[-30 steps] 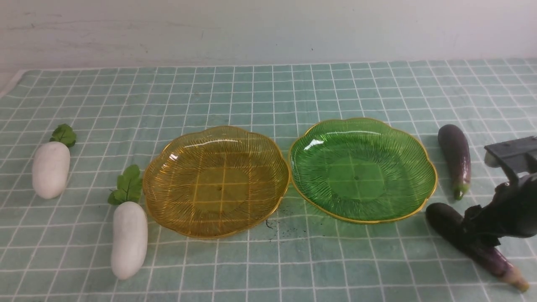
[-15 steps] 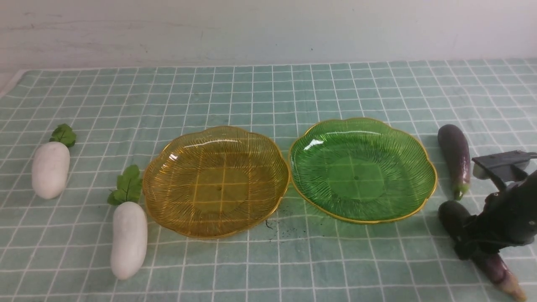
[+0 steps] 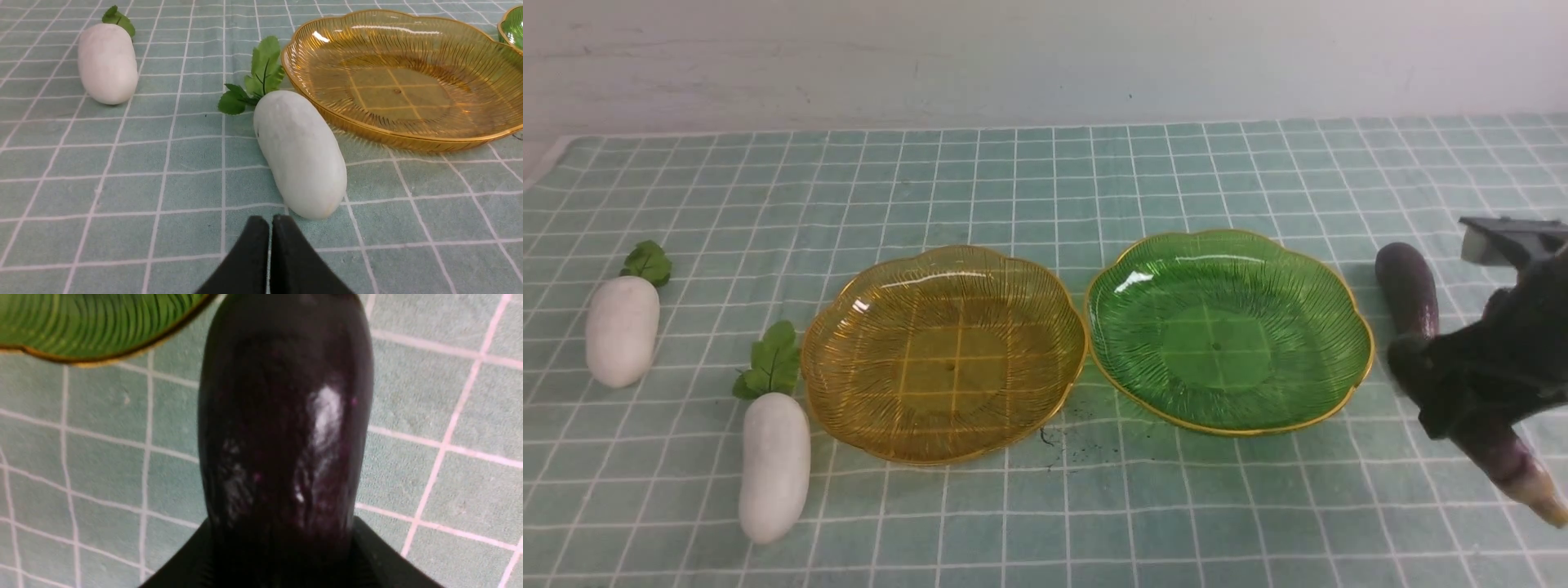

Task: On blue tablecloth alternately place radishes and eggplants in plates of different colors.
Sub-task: 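Put the eggplants into the green plate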

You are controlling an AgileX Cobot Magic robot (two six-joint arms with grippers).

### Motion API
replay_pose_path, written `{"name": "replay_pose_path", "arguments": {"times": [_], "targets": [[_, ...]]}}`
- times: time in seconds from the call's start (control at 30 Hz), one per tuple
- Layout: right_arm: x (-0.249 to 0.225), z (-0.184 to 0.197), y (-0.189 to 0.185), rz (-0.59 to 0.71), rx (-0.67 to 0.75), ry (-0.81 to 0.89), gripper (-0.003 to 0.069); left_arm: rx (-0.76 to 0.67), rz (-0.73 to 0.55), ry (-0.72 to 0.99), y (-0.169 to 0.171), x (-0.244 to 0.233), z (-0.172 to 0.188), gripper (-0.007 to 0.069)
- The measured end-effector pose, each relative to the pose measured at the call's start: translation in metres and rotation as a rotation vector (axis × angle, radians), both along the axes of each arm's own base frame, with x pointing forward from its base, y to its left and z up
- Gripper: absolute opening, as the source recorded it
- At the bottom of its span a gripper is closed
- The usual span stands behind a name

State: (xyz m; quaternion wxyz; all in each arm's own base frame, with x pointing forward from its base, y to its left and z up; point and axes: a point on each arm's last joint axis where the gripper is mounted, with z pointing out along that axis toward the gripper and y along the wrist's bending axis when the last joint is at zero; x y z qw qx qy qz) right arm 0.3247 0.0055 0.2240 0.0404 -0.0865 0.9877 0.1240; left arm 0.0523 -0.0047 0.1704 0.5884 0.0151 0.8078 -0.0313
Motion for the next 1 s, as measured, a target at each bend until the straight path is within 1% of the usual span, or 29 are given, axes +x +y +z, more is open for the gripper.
{"name": "replay_pose_path", "arguments": {"times": [0.07,0.17,0.27,0.3,0.33,0.4,0.43,0.5,0.67,0.83,0.9,0.93,0.97,1.0], "targets": [[0.004,0.013,0.006,-0.064,0.076,-0.03,0.0321,0.0,0.0,0.0,0.0,0.0,0.0,-0.0008],[0.01,0.023,0.014,-0.11,0.182,-0.055,0.0321,0.0,0.0,0.0,0.0,0.0,0.0,-0.0008],[0.016,0.036,0.027,-0.131,0.348,-0.102,0.0321,0.0,0.0,0.0,0.0,0.0,0.0,-0.0008],[0.019,0.039,0.032,-0.118,0.393,-0.136,0.0321,0.0,0.0,0.0,0.0,0.0,0.0,-0.0008],[0.027,0.047,0.043,-0.094,0.48,-0.248,0.0321,0.0,0.0,0.0,0.0,0.0,0.0,-0.0008],[0.036,0.051,0.055,-0.051,0.515,-0.386,0.0321,0.0,0.0,0.0,0.0,0.0,0.0,-0.0008],[0.041,0.051,0.062,-0.026,0.513,-0.451,0.0321,0.0,0.0,0.0,0.0,0.0,0.0,-0.0008],[0.049,0.046,0.079,0.001,0.509,-0.522,0.0321,0.0,0.0,0.0,0.0,0.0,0.0,-0.0008],[0.059,0.022,0.107,0.051,0.451,-0.553,0.0321,0.0,0.0,0.0,0.0,0.0,0.0,-0.0008],[0.069,-0.009,0.116,0.058,0.374,-0.55,0.0325,0.0,0.0,0.0,0.0,0.0,0.0,-0.0008],[0.072,-0.016,0.116,0.05,0.363,-0.543,0.0341,0.0,0.0,0.0,0.0,0.0,0.0,-0.0008],[0.074,-0.023,0.116,0.043,0.355,-0.532,0.0385,0.0,0.0,0.0,0.0,0.0,0.0,-0.0008],[0.074,-0.024,0.115,0.04,0.351,-0.531,0.0414,0.0,0.0,0.0,0.0,0.0,0.0,-0.0008],[0.075,-0.025,0.115,0.04,0.349,-0.529,0.0422,0.0,0.0,0.0,0.0,0.0,0.0,-0.0008]]}}
